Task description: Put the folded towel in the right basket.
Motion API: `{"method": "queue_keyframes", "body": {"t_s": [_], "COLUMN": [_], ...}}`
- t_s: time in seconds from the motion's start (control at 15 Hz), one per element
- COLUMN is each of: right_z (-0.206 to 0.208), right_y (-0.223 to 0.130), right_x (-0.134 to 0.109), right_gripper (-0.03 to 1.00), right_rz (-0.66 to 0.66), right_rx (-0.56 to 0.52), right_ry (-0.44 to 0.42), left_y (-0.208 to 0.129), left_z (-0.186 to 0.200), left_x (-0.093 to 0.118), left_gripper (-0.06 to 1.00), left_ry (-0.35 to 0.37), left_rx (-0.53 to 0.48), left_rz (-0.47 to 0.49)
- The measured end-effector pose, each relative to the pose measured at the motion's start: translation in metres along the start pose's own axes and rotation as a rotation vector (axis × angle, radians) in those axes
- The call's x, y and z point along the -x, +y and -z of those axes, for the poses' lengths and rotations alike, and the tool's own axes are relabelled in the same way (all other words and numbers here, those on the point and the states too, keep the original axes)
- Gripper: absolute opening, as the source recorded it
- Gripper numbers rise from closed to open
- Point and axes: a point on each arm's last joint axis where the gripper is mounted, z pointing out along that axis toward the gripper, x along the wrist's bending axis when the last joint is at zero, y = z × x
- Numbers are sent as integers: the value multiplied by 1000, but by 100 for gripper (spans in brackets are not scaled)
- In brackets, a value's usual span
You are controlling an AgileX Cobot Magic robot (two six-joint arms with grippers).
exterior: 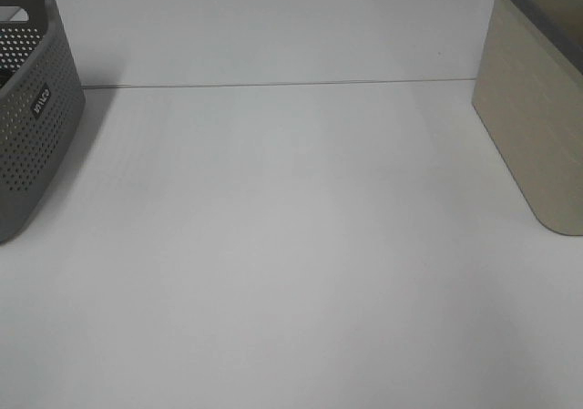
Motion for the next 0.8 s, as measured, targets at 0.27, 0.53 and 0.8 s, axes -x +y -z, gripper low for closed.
{"method": "queue_keyframes", "body": {"t_s": [0.27, 0.53, 0.8], "right_z": [-28, -29, -25], "right_y": [-11, -10, -6], "right_x": [7, 4, -42], "right_gripper": [29, 64, 68], "right_rz": [-33, -79, -6], "right_rx": [-86, -82, -67], "right_ry": [-7, 22, 99], "left_y": [0, 0, 0], "left_z": [0, 0, 0], "left_x": [0, 0, 0], "left_gripper": [97, 97, 97], "left_ry": [0, 0, 0], "left_rx": [0, 0, 0], "left_rz": [0, 0, 0]}}
